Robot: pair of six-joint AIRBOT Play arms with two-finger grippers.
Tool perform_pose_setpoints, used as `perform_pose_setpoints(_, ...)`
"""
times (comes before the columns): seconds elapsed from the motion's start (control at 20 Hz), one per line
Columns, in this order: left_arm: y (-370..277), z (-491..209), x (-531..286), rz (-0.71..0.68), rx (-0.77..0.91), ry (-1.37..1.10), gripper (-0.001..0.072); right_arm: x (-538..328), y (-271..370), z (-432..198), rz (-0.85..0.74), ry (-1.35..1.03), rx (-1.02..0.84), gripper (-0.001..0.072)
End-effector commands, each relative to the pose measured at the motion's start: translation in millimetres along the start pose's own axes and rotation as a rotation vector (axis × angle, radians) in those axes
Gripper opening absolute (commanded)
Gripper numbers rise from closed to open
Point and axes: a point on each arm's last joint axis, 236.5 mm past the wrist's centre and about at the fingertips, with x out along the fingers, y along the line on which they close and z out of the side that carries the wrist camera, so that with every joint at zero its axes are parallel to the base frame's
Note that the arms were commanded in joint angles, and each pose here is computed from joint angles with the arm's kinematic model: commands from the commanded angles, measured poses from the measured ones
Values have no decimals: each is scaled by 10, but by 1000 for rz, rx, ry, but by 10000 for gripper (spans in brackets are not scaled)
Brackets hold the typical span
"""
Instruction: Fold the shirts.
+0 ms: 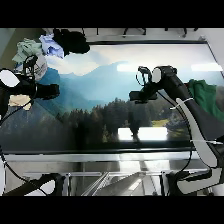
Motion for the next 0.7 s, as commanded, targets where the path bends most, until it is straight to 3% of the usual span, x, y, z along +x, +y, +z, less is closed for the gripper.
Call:
perform_pose_setpoints(0.0,0,-1,2,0,1,0,11,3,1,-1,0,1,0,21)
perform_pose_setpoints(0.65,-37,95,84,-2,11,-31,10,3,1,-1,0,1,0,22)
